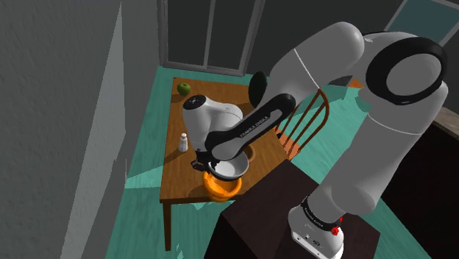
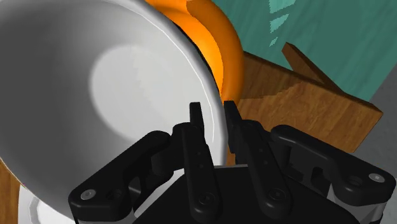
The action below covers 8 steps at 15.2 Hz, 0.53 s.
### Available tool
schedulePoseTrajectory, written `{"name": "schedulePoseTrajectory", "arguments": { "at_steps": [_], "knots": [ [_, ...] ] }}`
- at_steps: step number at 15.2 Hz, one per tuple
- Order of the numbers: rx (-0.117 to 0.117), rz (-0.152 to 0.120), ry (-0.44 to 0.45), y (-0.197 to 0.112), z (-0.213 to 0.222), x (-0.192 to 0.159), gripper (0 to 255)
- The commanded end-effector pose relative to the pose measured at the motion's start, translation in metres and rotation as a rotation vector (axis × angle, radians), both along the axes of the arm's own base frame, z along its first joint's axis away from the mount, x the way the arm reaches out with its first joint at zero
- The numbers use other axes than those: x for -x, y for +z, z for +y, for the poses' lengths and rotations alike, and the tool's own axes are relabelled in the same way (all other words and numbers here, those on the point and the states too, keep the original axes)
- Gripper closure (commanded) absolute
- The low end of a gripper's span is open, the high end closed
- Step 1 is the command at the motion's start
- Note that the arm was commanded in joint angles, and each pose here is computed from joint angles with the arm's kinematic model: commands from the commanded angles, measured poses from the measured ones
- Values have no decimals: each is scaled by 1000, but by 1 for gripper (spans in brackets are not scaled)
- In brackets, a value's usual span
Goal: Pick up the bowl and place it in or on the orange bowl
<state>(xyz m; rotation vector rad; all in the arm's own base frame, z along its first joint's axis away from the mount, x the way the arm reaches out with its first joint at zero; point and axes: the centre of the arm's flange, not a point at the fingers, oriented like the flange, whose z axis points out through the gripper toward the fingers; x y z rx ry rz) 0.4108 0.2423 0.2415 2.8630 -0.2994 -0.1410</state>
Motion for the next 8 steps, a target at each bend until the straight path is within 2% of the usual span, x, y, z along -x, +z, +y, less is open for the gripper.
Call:
{"name": "schedulePoseTrajectory", "arguments": {
  "at_steps": [1, 5, 8],
  "knots": [
    [0, -1, 0, -11, 1, 0, 255],
    [0, -1, 0, -32, 1, 0, 255],
    [0, -1, 0, -32, 1, 0, 255]
  ]
}}
